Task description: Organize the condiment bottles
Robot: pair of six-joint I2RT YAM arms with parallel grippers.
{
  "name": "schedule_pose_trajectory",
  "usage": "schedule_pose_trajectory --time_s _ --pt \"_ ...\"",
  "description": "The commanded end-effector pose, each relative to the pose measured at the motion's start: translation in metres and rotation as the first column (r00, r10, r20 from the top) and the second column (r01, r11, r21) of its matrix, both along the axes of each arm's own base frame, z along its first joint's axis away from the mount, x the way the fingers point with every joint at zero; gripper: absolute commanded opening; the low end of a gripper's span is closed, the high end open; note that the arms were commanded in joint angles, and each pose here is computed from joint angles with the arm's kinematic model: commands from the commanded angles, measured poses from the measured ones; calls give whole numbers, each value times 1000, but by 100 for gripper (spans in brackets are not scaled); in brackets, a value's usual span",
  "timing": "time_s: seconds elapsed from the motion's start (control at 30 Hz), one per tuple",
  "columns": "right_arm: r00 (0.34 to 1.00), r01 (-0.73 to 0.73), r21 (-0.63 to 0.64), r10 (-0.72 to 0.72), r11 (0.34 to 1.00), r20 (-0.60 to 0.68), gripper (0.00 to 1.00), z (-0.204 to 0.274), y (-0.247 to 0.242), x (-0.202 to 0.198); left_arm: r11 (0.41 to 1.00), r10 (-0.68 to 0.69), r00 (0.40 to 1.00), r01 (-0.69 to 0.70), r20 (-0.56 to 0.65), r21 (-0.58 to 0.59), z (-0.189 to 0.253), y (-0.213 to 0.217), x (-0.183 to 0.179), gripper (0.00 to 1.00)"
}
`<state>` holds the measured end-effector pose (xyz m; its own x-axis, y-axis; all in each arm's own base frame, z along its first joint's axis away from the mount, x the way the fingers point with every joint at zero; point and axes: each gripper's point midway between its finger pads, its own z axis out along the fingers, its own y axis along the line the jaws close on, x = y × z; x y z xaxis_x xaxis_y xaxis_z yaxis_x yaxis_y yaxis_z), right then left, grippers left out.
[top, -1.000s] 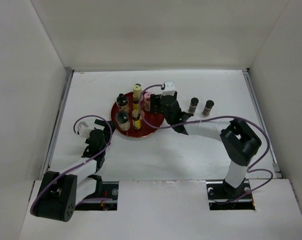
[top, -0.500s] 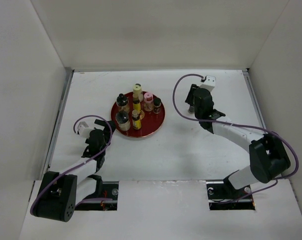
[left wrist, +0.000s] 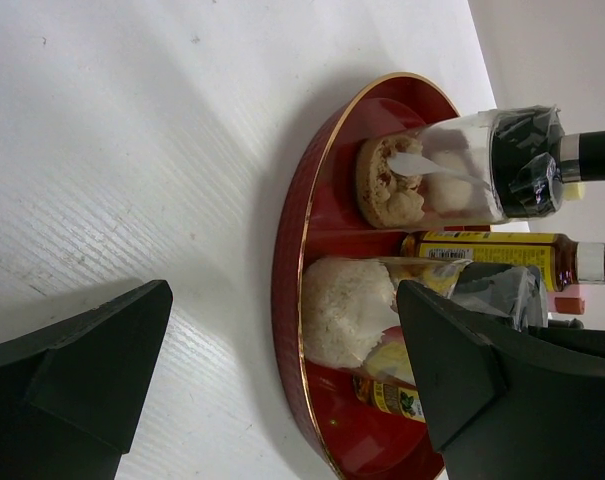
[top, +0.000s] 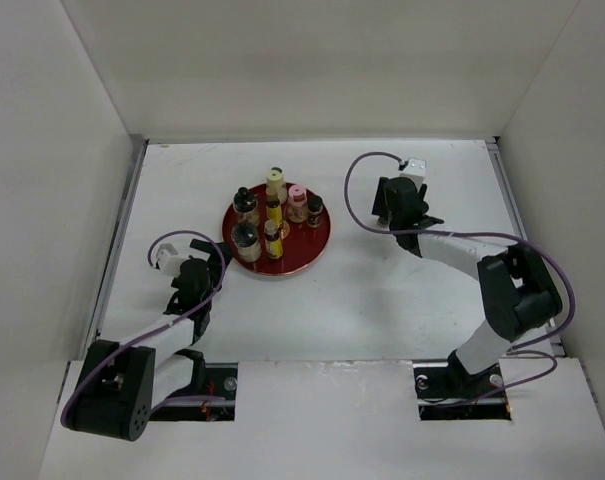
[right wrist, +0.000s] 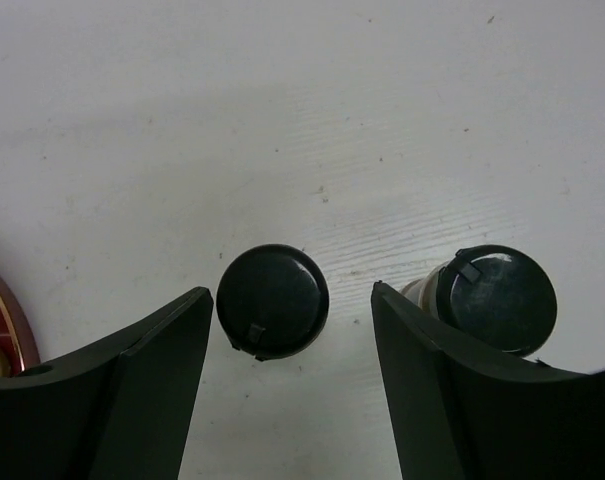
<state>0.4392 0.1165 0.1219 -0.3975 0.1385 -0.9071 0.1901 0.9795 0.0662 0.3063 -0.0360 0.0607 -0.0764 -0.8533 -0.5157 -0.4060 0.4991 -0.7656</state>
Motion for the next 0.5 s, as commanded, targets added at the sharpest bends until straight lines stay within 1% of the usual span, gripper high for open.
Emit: schedule_pose_trajectory --time_s 0.0,0.03,0.17,0.37,0.47 --pt "998 -3 51 0 999 56 71 22 5 16 1000 3 998 -3 58 -3 15 -1 8 100" --pt "999 3 47 -5 999 51 70 20 3 18 1000 1 998 -1 56 -4 14 -1 7 100" --pt "999 4 46 -6 999 43 61 13 3 19 1000 1 998 -1 65 -1 17 -1 8 100" --pt "998 6 51 -9 999 56 40 19 2 19 1000 4 998 -5 62 4 16 0 8 100" --pt "994 5 68 -13 998 107 37 38 1 12 1000 2 999 -2 54 -1 13 -1 7 100"
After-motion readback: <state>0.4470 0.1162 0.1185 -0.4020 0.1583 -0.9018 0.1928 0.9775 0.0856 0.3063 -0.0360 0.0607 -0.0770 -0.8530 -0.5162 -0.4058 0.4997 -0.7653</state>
